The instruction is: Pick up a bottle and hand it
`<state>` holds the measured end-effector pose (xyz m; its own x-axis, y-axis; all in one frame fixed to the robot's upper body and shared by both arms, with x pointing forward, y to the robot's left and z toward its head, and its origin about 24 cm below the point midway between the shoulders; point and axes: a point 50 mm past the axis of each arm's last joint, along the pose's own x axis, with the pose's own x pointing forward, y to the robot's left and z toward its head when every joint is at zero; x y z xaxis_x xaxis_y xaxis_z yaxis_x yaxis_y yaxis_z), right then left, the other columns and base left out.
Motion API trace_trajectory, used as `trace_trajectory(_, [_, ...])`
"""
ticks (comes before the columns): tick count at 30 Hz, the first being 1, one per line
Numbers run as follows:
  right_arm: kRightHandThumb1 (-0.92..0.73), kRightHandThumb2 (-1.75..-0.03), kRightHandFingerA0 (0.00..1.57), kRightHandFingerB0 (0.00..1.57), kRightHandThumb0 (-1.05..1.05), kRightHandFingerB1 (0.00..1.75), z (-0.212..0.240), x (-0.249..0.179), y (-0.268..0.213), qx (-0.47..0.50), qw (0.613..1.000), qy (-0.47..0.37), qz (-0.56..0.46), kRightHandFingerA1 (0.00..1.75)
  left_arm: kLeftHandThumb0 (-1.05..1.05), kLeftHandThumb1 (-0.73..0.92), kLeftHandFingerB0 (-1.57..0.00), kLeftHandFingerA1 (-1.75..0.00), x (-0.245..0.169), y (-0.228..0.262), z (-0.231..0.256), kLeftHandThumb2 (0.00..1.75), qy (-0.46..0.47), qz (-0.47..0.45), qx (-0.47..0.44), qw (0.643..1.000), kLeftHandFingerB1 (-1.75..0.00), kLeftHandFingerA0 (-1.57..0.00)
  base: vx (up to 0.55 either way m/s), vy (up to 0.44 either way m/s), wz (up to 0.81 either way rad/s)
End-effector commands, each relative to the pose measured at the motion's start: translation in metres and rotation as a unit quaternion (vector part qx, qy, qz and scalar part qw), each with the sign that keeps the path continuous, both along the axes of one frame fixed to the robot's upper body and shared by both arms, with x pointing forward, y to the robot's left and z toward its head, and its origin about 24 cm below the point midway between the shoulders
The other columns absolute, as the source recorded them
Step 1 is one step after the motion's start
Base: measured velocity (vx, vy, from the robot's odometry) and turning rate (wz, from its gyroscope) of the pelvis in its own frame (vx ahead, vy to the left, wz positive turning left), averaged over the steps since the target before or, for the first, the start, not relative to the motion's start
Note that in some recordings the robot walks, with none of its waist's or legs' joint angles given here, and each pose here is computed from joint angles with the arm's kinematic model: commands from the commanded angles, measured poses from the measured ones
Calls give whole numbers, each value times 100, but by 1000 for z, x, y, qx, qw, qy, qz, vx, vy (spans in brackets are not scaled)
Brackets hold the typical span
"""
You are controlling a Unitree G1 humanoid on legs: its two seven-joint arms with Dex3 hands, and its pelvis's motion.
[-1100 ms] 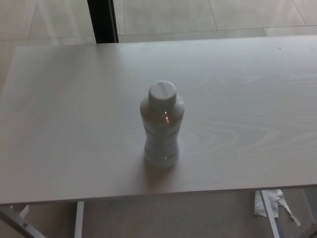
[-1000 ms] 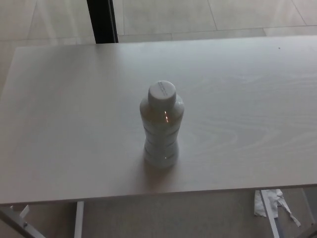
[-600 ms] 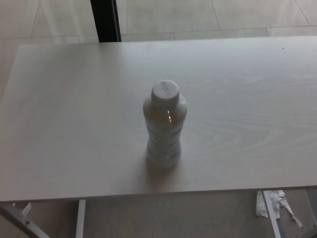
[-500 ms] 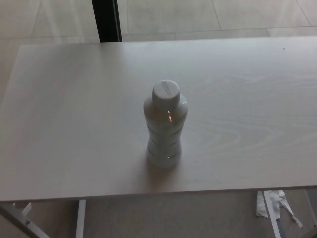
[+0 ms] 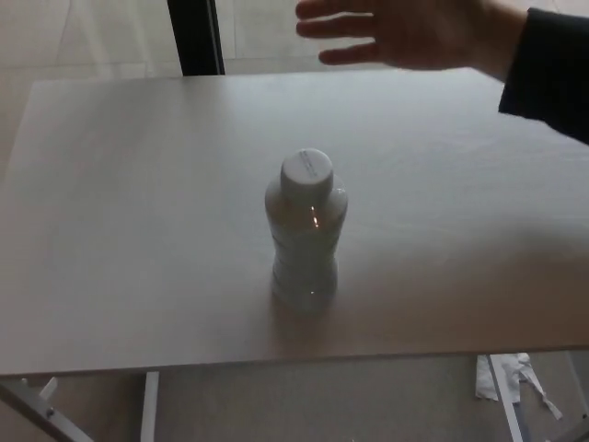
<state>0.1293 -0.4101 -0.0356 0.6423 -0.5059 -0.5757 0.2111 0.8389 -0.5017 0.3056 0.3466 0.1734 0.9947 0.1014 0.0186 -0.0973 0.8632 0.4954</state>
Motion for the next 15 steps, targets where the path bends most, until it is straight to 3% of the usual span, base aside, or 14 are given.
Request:
trace_trajectory(1, [-57,-57,48,24,-76,48,8,1,-7,-7,1000,8,6,89,-72,41,-9,-52,23,-84,13,79,52,-177,17,983,-43,-15,0,0,0])
trace_trajectory(2, [-44,-87,54,19,-77,52,8,2,-7,-8,1000,8,7,84,-72,41,-7,-50,23,-96,8,79,60,-198,9,978,-42,-14,0,0,0])
trace_trajectory(4, [-44,-87,53,20,-76,53,8,4,-7,-7,1000,6,7,83,-71,40,-8,-51,20,-115,-2,78,77,-227,-2,971,-42,-13,0,0,0])
trace_trajectory(5, [-57,-57,48,25,-74,47,8,4,-7,-7,1000,6,6,79,-74,40,-10,-50,17,-123,-7,80,88,-238,-10,967,-42,-15,0,0,0])
trace_trajectory(7, [-55,-57,53,26,-75,48,6,3,-7,0,1000,0,-1,84,-76,40,-9,-50,12,-132,-16,81,101,-255,-7,962,-42,-15,0,0,0])
trace_trajectory(8, [-45,-86,57,25,-79,55,7,2,-7,1,1000,-4,-2,81,-75,40,-8,-50,9,-139,-23,80,110,-268,-12,957,-42,-14,0,0,0])
trace_trajectory(9, [-55,-57,61,27,-72,47,7,2,-7,0,1000,-3,-3,81,-75,40,-8,-51,6,-143,-28,81,115,-278,-12,954,-42,-14,0,0,0])
trace_trajectory(10, [-55,-57,64,28,-72,46,6,2,-8,-2,1000,0,-7,78,-75,40,-10,-50,-3,-154,-43,81,137,-292,-21,946,-42,-16,0,0,0])
trace_trajectory(11, [-46,-85,60,26,-78,53,6,2,-7,-2,1000,0,-7,80,-74,40,-10,-50,-7,-157,-49,80,146,-300,-30,942,-42,-14,0,0,0])
trace_trajectory(12, [-43,-87,46,21,-73,52,6,2,-7,-2,1000,-1,-2,75,-72,49,-12,-45,-11,-160,-55,56,158,-309,-41,937,-32,-14,0,0,0])
trace_trajectory(13, [-56,-57,48,26,-74,46,6,2,-6,-3,1000,0,0,79,-74,39,-9,-52,-14,-161,-59,77,162,-315,-43,934,-43,-11,0,0,0])
trace_trajectory(14, [-56,-57,48,26,-74,46,6,2,-6,-3,1000,0,0,79,-74,39,-9,-52,-15,-162,-62,77,161,-318,-43,933,-43,-11,0,0,0])
trace_trajectory(15, [-43,-87,45,20,-73,52,6,2,-7,-4,1000,1,0,75,-72,50,-12,-48,-19,-164,-65,57,168,-322,-42,931,-34,-14,0,0,0])
